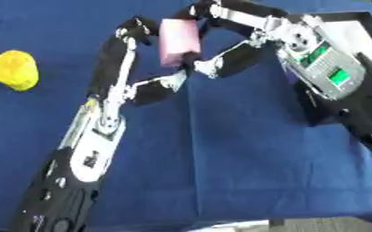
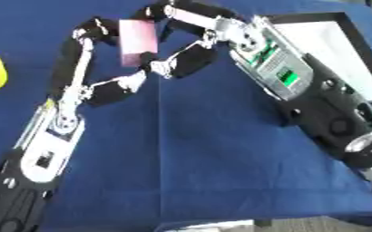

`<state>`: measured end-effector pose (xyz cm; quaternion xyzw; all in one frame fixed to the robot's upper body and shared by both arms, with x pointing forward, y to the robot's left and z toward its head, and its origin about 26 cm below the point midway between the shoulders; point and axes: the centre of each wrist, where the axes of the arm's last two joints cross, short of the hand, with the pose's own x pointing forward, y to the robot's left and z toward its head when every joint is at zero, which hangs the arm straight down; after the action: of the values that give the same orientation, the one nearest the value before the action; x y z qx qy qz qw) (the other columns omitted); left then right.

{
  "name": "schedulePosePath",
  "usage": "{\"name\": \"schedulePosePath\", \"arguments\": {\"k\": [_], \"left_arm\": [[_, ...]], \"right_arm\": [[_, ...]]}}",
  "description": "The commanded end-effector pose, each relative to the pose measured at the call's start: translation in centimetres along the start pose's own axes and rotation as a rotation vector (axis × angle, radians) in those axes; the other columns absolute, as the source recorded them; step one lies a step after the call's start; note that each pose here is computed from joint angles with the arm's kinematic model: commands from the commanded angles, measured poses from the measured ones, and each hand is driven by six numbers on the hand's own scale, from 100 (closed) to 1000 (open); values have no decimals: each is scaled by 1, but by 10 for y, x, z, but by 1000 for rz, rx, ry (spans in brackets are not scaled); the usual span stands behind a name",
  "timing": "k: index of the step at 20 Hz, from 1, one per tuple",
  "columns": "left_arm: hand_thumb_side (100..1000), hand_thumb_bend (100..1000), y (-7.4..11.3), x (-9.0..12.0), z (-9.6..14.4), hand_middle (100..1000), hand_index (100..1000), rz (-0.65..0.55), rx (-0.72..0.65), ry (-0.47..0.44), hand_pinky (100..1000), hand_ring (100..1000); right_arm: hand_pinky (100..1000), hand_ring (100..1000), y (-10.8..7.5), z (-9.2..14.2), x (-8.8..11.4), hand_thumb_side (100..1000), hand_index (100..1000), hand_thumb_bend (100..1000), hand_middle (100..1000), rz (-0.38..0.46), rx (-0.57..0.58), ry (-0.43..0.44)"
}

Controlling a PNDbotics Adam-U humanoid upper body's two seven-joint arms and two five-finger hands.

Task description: Pick up the objects with one hand, pass them to the other hand, and then place them into the box on the other side of the table.

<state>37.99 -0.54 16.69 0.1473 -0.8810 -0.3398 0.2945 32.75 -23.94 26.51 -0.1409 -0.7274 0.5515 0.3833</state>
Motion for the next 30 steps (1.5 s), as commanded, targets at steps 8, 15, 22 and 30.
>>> {"name": "schedulePosePath", "arguments": {"k": [8, 15, 22, 30], "left_arm": [[451, 578, -5, 8, -3, 711, 803, -23, -3, -32, 845, 651], [465, 688, -6, 6, -1, 726, 812, -66, -60, -73, 863, 683], [507, 669, -5, 2, 1, 717, 804, -85, -60, -57, 858, 674], [453, 587, -3, -8, 8, 703, 798, -61, 39, 3, 840, 653]], "right_arm": [[721, 900, -14, 4, 2, 212, 638, 100, 444, 27, -45, 4], [720, 903, -16, 5, 1, 222, 637, 100, 443, 6, -62, 14], [720, 902, -17, 7, 0, 210, 636, 100, 442, 4, -75, 19], [725, 904, -16, 13, 1, 207, 637, 100, 443, -4, -84, 14]]}}
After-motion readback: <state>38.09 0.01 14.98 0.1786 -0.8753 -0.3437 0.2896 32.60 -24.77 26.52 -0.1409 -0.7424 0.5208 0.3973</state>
